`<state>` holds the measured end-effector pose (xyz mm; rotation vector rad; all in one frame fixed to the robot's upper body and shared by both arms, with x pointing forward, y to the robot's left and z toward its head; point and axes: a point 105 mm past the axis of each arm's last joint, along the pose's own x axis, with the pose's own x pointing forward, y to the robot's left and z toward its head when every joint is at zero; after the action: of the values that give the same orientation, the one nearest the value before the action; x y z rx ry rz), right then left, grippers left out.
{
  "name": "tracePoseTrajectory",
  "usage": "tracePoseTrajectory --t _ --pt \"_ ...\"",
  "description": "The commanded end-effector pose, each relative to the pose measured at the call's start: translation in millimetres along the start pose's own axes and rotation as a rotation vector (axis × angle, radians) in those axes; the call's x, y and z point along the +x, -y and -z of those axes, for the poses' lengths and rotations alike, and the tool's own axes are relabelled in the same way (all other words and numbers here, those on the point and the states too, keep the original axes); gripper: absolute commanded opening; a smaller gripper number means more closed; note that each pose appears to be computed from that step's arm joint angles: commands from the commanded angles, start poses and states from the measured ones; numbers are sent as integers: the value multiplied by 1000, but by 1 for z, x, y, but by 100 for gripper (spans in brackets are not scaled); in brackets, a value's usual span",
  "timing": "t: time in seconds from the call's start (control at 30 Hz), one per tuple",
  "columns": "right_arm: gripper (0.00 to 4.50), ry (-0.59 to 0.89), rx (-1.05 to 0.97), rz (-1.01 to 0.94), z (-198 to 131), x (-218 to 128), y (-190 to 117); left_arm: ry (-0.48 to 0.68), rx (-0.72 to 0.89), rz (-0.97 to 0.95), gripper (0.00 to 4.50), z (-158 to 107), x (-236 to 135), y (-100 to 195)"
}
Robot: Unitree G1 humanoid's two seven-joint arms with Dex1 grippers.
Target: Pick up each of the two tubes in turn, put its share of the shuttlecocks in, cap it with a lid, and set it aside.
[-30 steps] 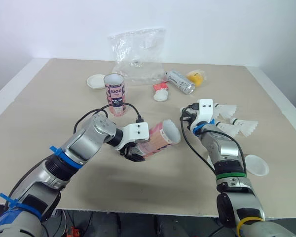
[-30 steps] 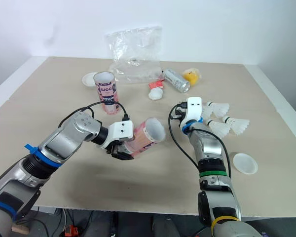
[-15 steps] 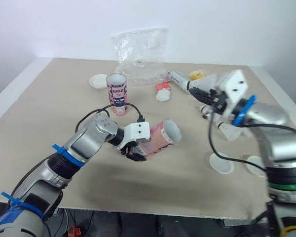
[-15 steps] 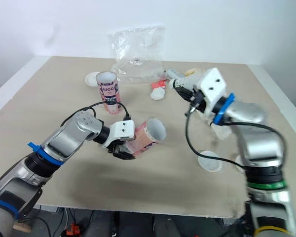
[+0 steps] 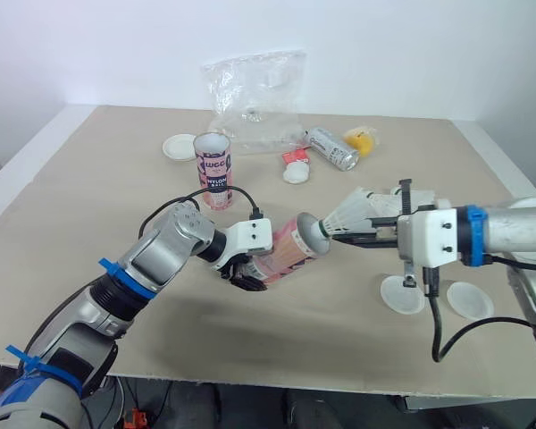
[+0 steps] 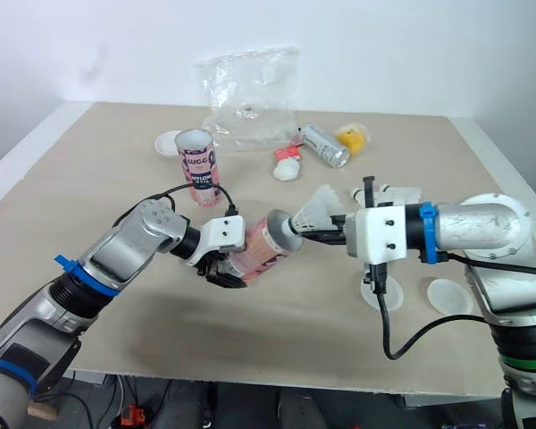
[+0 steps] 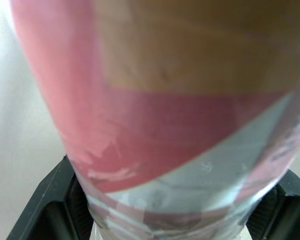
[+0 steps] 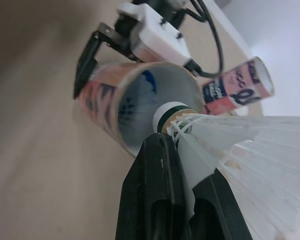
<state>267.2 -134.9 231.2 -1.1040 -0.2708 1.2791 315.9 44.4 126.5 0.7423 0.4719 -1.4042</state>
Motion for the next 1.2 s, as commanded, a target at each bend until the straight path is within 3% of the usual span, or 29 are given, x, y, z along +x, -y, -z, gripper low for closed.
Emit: tracePoseTrajectory --t 0.03,0.13,0.27,0.43,0.47,0.53,0.7,0.93,1.07,1.2 --pt "6 -6 -59 -9 0 3 4 -26 -17 -5 328 5 4 2" --pt "6 8 -55 -11 -1 9 8 -27 -22 -8 328 6 3 2" --pt "136 47 -52 -9 -10 11 16 -30 -28 -14 328 7 2 2" --pt "372 97 57 21 -20 0 22 -31 -35 -21 328 8 3 0" --pt "372 102 80 31 -21 -2 22 -29 -35 -21 328 8 3 0" --pt "441 120 159 81 -20 -12 23 -25 -32 -18 328 6 5 0" --pt "441 149 471 390 -3 -50 34 -22 -24 -13 328 5 6 -1" --pt "441 -128 931 969 76 -102 -5 -26 -8 -4 328 4 6 -2" --pt "441 -293 1050 1061 99 -98 -47 -18 -4 6 328 1 9 1" --pt "441 -345 1091 1087 114 -98 -60 -17 -3 16 328 1 10 4"
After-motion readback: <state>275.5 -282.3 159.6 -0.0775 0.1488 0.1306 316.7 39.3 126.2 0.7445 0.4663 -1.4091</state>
